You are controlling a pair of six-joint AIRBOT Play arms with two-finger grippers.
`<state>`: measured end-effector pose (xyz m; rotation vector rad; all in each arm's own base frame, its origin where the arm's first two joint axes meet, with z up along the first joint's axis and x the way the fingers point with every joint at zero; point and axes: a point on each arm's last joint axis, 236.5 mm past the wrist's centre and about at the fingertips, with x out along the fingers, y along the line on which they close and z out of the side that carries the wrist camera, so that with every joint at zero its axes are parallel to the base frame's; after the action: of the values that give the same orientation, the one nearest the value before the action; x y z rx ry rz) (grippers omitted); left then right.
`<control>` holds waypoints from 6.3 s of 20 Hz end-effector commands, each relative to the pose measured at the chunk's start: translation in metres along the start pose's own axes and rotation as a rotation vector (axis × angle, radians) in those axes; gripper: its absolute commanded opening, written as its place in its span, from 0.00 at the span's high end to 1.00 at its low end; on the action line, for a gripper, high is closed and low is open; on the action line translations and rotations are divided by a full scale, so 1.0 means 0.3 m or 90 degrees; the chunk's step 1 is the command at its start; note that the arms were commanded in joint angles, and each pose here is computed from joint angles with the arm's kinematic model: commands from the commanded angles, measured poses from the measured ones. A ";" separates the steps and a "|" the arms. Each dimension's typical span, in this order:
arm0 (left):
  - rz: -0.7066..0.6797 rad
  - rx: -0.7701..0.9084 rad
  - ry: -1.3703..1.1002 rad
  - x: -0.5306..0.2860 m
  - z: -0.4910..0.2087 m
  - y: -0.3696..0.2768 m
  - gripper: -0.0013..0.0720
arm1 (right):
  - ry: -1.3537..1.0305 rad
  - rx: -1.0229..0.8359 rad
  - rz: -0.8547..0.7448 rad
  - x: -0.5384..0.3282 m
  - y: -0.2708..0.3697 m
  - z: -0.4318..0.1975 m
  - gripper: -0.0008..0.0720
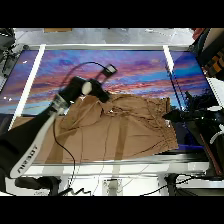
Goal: Fold the clothes and pants, and hang the long-sleeved shirts on hangers.
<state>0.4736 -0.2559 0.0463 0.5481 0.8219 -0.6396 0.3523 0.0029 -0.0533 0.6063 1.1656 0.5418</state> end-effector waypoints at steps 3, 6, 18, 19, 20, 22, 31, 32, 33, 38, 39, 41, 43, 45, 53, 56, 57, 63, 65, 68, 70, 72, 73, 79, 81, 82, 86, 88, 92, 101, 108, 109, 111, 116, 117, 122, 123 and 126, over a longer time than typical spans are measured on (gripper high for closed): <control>0.005 -0.306 0.171 -0.128 -0.415 0.333 0.30 | 0.002 0.000 -0.002 0.000 -0.003 -0.003 0.94; -0.078 -0.480 0.172 -0.164 -0.568 0.342 0.36 | 0.006 -0.002 -0.005 0.000 -0.007 -0.008 0.94; -0.102 -0.684 0.245 -0.215 -1.035 0.092 0.35 | 0.012 -0.005 -0.017 -0.001 -0.022 -0.015 0.94; -0.089 -0.686 0.236 -0.201 -1.043 0.102 0.35 | 0.012 -0.005 -0.017 -0.001 -0.021 -0.015 0.94; -0.074 -0.689 0.223 -0.189 -1.046 0.118 0.35 | 0.012 -0.005 -0.017 -0.001 -0.022 -0.015 0.94; -0.049 -0.702 0.183 -0.164 -1.030 0.157 0.35 | 0.012 -0.005 -0.017 -0.001 -0.022 -0.015 0.94; -0.093 -0.747 0.180 -0.066 -1.002 0.102 0.68 | 0.012 -0.005 -0.017 -0.001 -0.021 -0.015 0.94; -0.097 -0.743 0.186 -0.057 -1.004 0.092 0.69 | 0.012 -0.005 -0.017 -0.001 -0.022 -0.015 0.94; -0.101 -0.730 0.187 -0.052 -1.006 0.087 0.89 | 0.012 -0.005 -0.017 -0.001 -0.022 -0.015 0.94; -0.100 -0.707 0.178 -0.059 -0.992 0.106 0.97 | 0.012 -0.005 -0.017 -0.001 -0.021 -0.015 0.94; -0.092 -0.698 0.169 -0.069 -0.979 0.126 0.97 | 0.012 -0.005 -0.017 -0.001 -0.021 -0.015 0.94; -0.059 -0.680 0.144 -0.108 -0.957 0.198 0.63 | 0.012 -0.005 -0.017 -0.001 -0.021 -0.016 0.94; -0.033 -0.682 0.124 -0.148 -0.954 0.256 0.21 | 0.012 -0.005 -0.017 -0.001 -0.022 -0.016 0.94; -0.043 -0.696 0.138 -0.163 -0.980 0.249 0.21 | 0.012 -0.005 -0.017 -0.001 -0.022 -0.015 0.94; -0.163 -0.739 0.249 -0.116 -1.056 0.089 0.37 | 0.012 -0.005 -0.017 -0.001 -0.021 -0.015 0.94; -0.173 -0.770 0.233 -0.077 -1.044 0.091 0.60 | 0.012 -0.005 -0.017 -0.001 -0.021 -0.016 0.94; -0.158 -0.773 0.223 -0.064 -1.047 0.111 0.70 | 0.012 -0.005 -0.017 -0.001 -0.021 -0.016 0.94; -0.080 -0.809 0.112 -0.024 -0.984 0.261 0.97 | 0.012 -0.005 -0.017 -0.001 -0.021 -0.016 0.94; -0.074 -0.807 0.082 -0.038 -0.937 0.307 0.97 | 0.012 -0.005 -0.017 -0.001 -0.022 -0.016 0.94; -0.041 -0.761 0.009 -0.107 -0.820 0.438 0.97 | 0.011 -0.005 -0.017 -0.001 -0.021 -0.014 0.94; 0.003 -0.715 -0.071 -0.208 -0.691 0.570 0.97 | 0.004 -0.002 -0.010 0.000 -0.014 -0.005 0.94; 0.069 -0.667 -0.173 -0.361 -0.542 0.718 0.97 | -0.013 0.002 -0.009 -0.001 -0.012 0.015 0.94; 0.107 -0.647 -0.226 -0.447 -0.475 0.785 0.97 | -0.021 0.003 -0.014 -0.002 -0.018 0.025 0.94; 0.355 -0.519 -0.497 -0.970 -0.239 1.023 0.97 | -0.058 0.009 -0.032 -0.005 -0.040 0.070 0.94; 0.400 -0.483 -0.506 -1.041 -0.234 1.029 0.97 | -0.065 0.011 -0.034 -0.006 -0.042 0.079 0.94; 0.417 -0.461 -0.494 -1.056 -0.239 1.027 0.97 | -0.065 0.011 -0.033 -0.006 -0.041 0.080 0.94; 0.472 -0.393 -0.438 -1.067 -0.275 1.039 0.97 | -0.065 0.011 -0.034 -0.006 -0.043 0.079 0.94; 0.479 -0.367 -0.383 -1.023 -0.315 1.040 0.97 | -0.065 0.011 -0.034 -0.006 -0.042 0.079 0.94; 0.487 -0.309 -0.227 -0.876 -0.453 1.066 0.97 | -0.064 0.010 -0.034 -0.006 -0.043 0.078 0.94; 0.480 -0.410 -0.220 -0.751 -0.530 1.123 0.97 | -0.067 0.006 -0.055 -0.008 -0.068 0.081 0.94; 0.483 -0.390 -0.138 -0.876 -0.555 1.005 0.97 | -0.057 0.001 -0.062 -0.008 -0.077 0.069 0.94; 0.495 -0.388 -0.136 -0.941 -0.558 0.983 0.97 | -0.055 0.000 -0.064 -0.008 -0.079 0.067 0.94; 0.466 -0.413 -0.083 -0.962 -0.606 0.901 0.97 | -0.054 0.000 -0.064 -0.008 -0.079 0.067 0.94; 0.322 -0.451 0.076 -0.656 -0.776 0.820 0.97 | -0.055 -0.001 -0.065 -0.008 -0.081 0.068 0.94; 0.302 -0.464 0.067 -0.566 -0.779 0.841 0.97 | -0.056 -0.001 -0.067 -0.008 -0.082 0.069 0.94; 0.328 -0.492 -0.061 -0.299 -0.747 1.023 0.97 | -0.063 -0.001 -0.074 -0.010 -0.091 0.077 0.94; 0.342 -0.488 -0.077 -0.288 -0.743 1.049 0.97 | -0.062 0.000 -0.074 -0.010 -0.091 0.076 0.94; 0.388 -0.476 -0.131 -0.317 -0.716 1.122 0.97 | -0.065 -0.001 -0.077 -0.011 -0.095 0.080 0.94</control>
<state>0.5322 0.1350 0.0580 0.0252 0.7168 0.1551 0.3751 -0.0221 -0.0643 0.5545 1.1017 0.4099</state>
